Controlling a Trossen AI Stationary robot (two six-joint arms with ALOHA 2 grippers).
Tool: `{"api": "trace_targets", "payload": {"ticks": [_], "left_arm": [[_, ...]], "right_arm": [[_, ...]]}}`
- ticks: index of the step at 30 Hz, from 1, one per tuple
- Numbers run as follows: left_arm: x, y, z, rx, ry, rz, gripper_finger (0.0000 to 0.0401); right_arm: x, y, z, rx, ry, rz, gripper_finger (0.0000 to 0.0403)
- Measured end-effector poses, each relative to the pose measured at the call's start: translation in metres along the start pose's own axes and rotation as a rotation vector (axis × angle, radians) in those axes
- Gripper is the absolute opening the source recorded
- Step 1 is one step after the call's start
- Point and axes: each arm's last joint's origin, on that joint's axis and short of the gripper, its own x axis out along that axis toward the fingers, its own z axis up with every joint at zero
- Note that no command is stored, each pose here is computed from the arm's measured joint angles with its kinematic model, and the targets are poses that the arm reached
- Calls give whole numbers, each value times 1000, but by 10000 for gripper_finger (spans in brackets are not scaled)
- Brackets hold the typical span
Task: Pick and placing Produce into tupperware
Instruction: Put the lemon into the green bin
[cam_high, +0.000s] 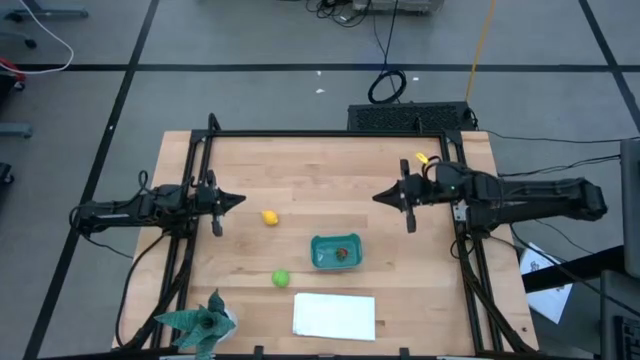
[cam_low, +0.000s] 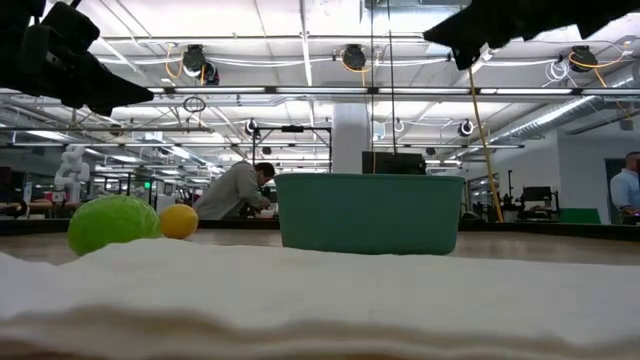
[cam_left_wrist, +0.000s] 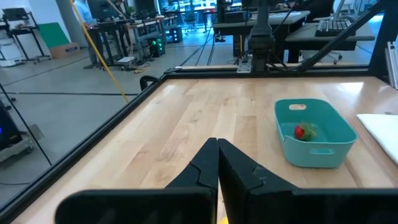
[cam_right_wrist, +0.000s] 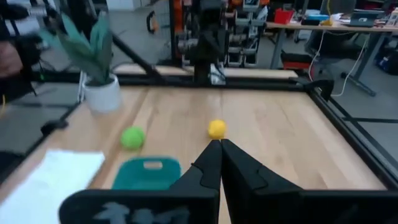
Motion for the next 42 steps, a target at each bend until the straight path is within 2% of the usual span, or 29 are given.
{"api": "trace_targets", "payload": {"ticks": [2,8,14,22,32,42], "left_arm": [[0,0,0,0,0,0,5],[0,0,0,0,-1,0,5],[0,0,0,1,-1,1,5],[0,1,0,-7,0,18,5],[0,1,0,4,-1,18,5],[0,1,0,15,-1,18,5]], "right_arm": [[-1,-1,-9,-14,2,-6,0],[-6,-5,-26,-29,-128,-43,0],[-11,-7,-49,-5,-140,-51,0],[-19,-5,-61,-37,-276,-30,0],[-32,-1,-72,-29,-320,0,0],[-35,0,-77,-47,-277,-2,0]]}}
